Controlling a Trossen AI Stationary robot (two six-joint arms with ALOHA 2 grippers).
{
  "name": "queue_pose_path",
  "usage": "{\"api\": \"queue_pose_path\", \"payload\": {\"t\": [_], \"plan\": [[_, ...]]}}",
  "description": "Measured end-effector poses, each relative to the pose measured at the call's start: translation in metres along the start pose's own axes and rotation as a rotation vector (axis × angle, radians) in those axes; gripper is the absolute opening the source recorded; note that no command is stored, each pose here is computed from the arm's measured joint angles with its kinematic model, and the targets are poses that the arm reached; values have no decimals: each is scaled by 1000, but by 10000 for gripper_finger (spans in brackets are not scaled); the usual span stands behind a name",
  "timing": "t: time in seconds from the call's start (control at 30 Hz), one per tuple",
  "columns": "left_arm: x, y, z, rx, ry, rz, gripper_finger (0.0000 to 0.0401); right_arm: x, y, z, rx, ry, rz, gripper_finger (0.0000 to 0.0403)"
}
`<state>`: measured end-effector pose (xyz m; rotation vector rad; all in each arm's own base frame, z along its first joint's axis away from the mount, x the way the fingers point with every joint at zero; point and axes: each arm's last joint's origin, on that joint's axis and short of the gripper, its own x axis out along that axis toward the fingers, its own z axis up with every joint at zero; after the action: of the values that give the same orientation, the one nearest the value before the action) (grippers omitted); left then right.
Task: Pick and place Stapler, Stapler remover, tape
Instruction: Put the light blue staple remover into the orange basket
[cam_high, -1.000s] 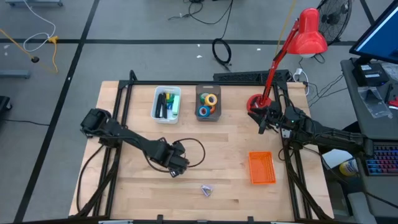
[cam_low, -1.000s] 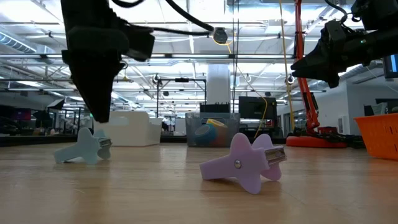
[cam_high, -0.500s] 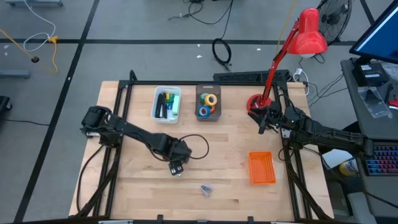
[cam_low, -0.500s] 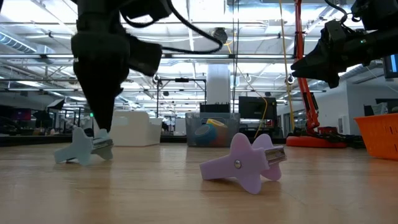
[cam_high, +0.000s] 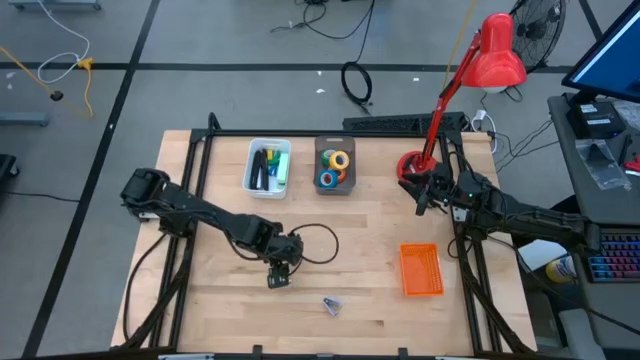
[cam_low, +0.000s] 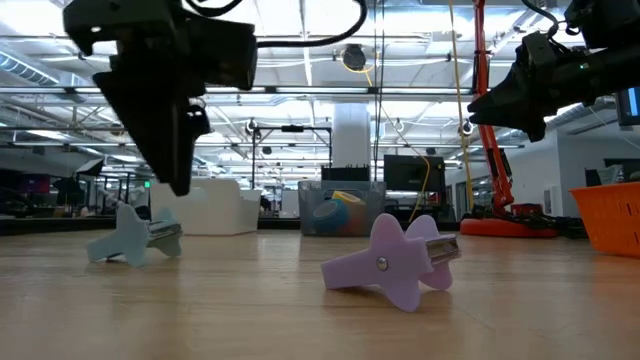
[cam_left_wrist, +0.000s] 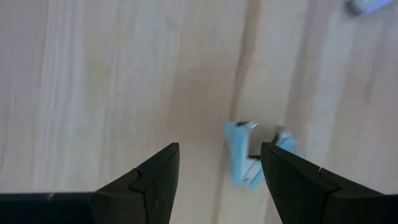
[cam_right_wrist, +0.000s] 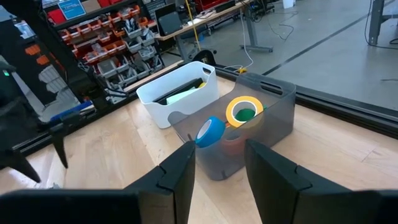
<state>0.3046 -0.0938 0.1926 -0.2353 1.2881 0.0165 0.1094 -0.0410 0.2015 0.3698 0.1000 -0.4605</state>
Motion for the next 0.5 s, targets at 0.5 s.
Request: {"api": "queue_pose_path", "payload": {"t": [0.5], "plan": [[20, 7, -10, 20, -29, -75, 230, 0, 0, 0, 0, -1, -2, 130]]}}
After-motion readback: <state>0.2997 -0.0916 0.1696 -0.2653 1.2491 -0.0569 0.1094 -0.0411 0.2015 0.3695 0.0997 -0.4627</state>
